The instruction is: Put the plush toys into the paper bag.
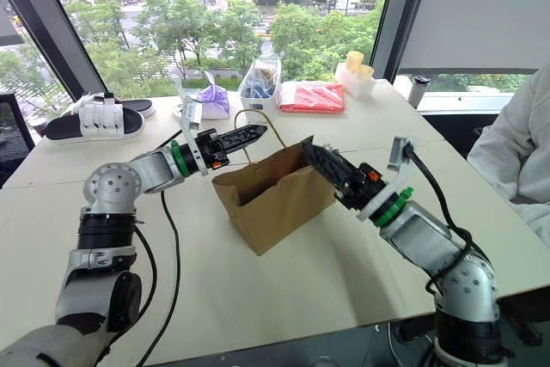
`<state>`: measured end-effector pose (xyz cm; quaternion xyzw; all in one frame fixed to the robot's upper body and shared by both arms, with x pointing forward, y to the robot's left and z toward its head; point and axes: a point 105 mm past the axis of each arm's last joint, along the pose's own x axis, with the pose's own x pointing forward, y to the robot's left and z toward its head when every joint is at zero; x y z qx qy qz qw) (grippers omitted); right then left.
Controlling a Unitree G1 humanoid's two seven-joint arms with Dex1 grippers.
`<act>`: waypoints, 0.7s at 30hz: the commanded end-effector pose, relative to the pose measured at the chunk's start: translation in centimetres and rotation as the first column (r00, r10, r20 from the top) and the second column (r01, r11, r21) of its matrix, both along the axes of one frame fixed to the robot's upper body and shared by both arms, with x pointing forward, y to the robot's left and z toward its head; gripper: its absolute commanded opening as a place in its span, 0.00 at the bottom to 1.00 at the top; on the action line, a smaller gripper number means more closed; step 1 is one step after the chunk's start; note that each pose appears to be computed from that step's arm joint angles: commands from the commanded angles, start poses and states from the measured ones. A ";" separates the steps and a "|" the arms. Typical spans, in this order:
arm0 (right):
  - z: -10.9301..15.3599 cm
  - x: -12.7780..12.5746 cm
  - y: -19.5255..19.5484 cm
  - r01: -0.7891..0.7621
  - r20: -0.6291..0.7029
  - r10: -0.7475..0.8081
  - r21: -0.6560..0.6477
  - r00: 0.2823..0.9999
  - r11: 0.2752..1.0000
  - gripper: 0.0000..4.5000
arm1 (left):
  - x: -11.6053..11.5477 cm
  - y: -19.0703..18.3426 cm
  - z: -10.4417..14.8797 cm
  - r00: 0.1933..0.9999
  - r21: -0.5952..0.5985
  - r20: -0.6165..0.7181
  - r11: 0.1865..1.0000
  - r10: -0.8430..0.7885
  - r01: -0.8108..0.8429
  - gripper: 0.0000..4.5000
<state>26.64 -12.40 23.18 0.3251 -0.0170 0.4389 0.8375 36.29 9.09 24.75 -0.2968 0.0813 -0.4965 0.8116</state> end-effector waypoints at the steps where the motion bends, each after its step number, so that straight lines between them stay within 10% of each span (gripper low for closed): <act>1: 0.6 -2.8 0.0 -0.069 0.077 0.072 -0.038 0.994 0.997 1.00 | -1.0 2.2 1.8 0.999 -0.049 0.048 0.999 -0.006 0.008 0.99; 19: -2.7 -3.4 -0.2 -0.084 -0.031 0.080 -0.133 0.996 0.987 1.00 | -1.4 6.7 -1.3 0.995 0.071 0.012 0.992 0.102 -0.103 0.99; 21: -4.5 -3.3 0.3 -0.073 -0.062 0.060 -0.231 0.996 0.970 0.88 | -1.7 7.4 -2.3 0.994 0.121 0.007 0.986 0.113 -0.113 1.00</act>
